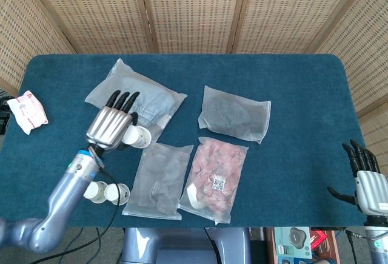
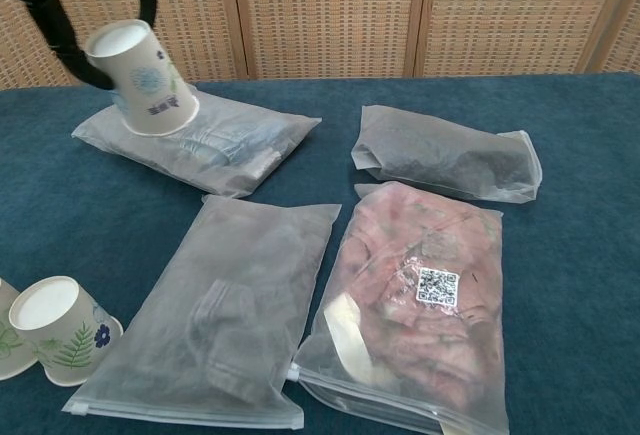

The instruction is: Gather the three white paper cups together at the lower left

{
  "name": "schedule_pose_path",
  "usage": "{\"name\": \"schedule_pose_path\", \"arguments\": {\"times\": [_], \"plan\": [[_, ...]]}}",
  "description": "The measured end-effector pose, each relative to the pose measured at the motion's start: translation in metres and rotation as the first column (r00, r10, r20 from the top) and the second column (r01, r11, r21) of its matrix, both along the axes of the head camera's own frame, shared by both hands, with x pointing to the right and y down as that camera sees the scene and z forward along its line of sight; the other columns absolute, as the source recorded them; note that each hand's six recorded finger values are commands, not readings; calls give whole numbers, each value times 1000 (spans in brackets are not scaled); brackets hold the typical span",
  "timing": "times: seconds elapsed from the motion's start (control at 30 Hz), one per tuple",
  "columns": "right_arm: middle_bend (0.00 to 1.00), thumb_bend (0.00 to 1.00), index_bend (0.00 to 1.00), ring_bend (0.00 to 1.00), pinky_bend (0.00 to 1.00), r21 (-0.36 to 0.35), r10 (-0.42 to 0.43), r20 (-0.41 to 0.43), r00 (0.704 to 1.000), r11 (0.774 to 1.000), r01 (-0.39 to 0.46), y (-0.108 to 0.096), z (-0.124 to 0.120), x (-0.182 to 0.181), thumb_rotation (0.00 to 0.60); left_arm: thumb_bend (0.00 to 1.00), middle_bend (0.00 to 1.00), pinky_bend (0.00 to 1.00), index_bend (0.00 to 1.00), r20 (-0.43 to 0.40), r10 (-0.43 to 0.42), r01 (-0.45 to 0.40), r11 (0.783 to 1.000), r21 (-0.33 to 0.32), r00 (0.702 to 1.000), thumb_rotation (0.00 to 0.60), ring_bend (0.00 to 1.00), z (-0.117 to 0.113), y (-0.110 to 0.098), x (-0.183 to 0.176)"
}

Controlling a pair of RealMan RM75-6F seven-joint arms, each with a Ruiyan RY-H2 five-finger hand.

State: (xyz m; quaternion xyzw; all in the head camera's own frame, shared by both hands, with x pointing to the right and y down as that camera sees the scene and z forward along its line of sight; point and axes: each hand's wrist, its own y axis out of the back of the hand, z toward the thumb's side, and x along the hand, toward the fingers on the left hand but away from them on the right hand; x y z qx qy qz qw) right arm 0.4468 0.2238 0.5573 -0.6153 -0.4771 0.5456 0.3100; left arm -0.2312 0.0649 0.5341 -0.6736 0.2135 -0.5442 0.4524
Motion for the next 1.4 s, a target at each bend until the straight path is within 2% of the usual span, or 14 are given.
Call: {"name": "schedule_pose_path", "arguments": {"times": [0.33,0.47,0.63,0.87,1.4], "plan": [[0,94,0,0,0,-9,-23,-6,1000,1000,23,2,3,-8,600,148,0,0,484,-31,-7,6,999,-54,999,600,0,-4,61,-67],[0,94,0,0,0,-15,-32,-5,999,999,32,4,5,-11,600,148,0,0,484,-32,-26,22,994,-109,999,600,0,4,88,-92],[0,93,0,0,0,-15,-30,-5,1000,999,30,3,5,-11,600,147,0,0,484,-14,-10,8,986,-169,1000,600,0,20,107,-107],[0,93,0,0,0,-18,-21,2,1000,1000,21,2,6,-8,600,147,0,0,484,4,7,-6,983,-185,1000,600,0,20,121,-115],[0,93,0,0,0,-13,-27,5,1000,1000,27,2,5,-10,600,148,0,0,468,-2,32,-31,976,-213,1000,600,0,25,128,-108]]}}
